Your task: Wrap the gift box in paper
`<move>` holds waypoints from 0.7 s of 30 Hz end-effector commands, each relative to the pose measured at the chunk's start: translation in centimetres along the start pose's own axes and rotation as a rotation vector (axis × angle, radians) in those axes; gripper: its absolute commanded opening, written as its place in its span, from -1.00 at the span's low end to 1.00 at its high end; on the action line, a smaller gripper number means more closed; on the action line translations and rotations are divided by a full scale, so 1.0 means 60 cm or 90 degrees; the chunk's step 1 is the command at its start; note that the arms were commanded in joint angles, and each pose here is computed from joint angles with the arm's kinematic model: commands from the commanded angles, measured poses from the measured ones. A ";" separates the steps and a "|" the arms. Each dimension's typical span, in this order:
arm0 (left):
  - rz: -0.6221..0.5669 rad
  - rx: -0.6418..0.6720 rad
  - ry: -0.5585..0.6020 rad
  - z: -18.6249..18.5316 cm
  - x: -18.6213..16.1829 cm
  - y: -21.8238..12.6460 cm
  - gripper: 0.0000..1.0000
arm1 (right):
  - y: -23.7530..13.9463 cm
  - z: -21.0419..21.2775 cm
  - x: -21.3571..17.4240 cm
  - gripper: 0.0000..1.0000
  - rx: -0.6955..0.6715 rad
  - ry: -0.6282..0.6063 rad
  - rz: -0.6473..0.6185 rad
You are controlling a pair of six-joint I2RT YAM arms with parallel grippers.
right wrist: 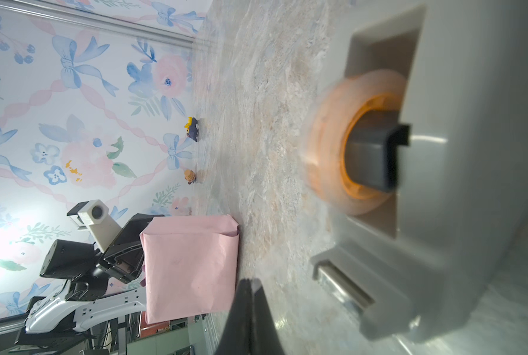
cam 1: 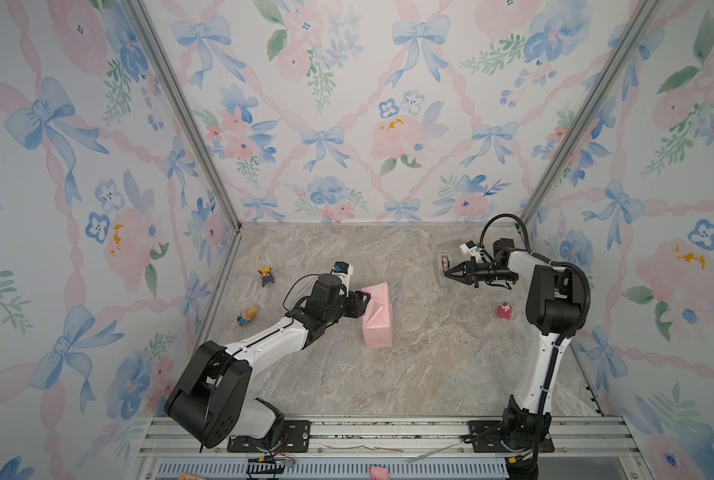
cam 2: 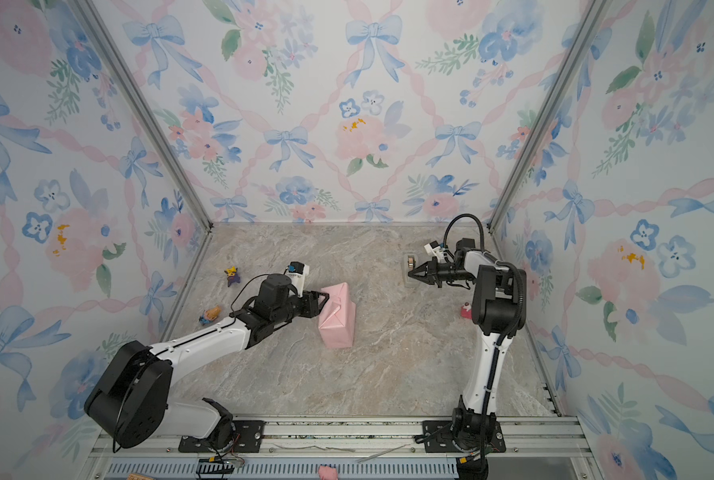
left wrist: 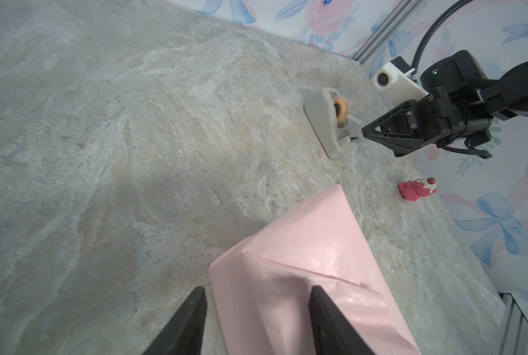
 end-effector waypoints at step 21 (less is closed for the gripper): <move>0.039 0.061 0.008 0.039 -0.029 0.001 0.11 | -0.043 -0.013 -0.096 -1.00 -0.136 0.090 -0.020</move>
Point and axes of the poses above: each gripper's point midway between its finger pads, its own y axis out along the fingers, its own z axis along the line the jaws close on, x = y × z, the point moved 4 cm from there along -y, back along the fingers, and after that the axes turned 13 degrees about -y, right-handed, at the moved point
